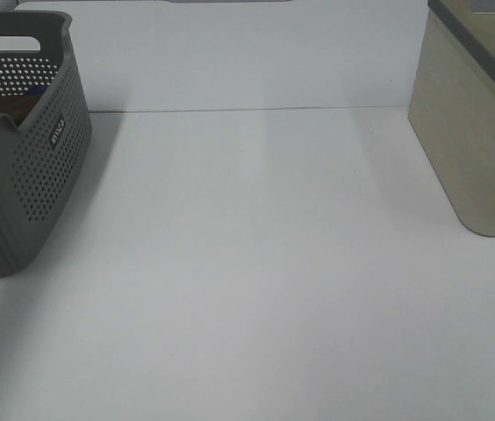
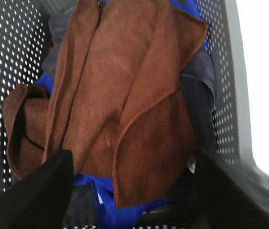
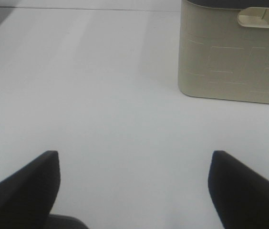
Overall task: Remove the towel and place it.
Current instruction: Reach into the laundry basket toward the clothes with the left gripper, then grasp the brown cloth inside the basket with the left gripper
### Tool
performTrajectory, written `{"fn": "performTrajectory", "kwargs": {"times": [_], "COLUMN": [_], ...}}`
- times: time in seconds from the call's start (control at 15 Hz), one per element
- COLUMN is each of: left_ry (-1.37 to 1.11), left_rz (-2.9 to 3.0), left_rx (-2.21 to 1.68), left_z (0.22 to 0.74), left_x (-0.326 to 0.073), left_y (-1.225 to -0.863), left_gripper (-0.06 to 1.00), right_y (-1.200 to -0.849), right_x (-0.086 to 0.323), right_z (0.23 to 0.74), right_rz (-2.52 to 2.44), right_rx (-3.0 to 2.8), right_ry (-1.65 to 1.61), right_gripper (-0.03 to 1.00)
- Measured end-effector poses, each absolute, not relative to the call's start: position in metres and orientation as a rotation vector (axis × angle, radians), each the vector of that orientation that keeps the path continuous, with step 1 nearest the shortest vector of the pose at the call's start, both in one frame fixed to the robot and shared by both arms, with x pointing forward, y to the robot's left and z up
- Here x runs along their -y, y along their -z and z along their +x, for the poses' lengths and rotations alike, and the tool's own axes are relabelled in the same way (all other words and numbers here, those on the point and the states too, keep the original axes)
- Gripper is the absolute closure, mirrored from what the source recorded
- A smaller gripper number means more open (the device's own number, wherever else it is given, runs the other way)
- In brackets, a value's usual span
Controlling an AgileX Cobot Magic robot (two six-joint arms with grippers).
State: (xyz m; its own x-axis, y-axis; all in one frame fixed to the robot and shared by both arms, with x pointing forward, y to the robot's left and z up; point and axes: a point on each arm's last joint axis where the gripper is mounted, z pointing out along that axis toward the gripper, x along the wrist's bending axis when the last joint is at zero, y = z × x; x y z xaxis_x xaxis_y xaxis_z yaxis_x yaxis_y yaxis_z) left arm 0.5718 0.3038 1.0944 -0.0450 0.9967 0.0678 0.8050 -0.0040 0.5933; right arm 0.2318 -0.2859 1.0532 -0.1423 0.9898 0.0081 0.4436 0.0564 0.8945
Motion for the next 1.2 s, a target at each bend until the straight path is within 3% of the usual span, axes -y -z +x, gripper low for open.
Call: {"fn": "performTrajectory", "kwargs": {"times": [0.2,0.67,1.2], "left_ry": [-0.768,-0.813,-0.805], "left_rz": [1.859,1.801,1.804], "left_rx": [-1.971,-2.016,-2.092], "left_z": [0.629,0.709,0.749], "left_x": [-0.310,-0.327,-0.362], "left_y": [-1.095,-1.074,-1.015], "left_gripper": [0.26,0.26,0.26], "right_y": [-1.053,-1.053,-1.053], "right_x": [0.286,0.286,0.286], "right_z": [0.232,0.232,0.232], "right_rz": [1.453,1.453,1.453], "right_rx": [-1.668,-1.668,-1.668], "right_ry": [-1.039,-1.039,-1.039], "right_gripper": [0.17,0.17,0.17]}}
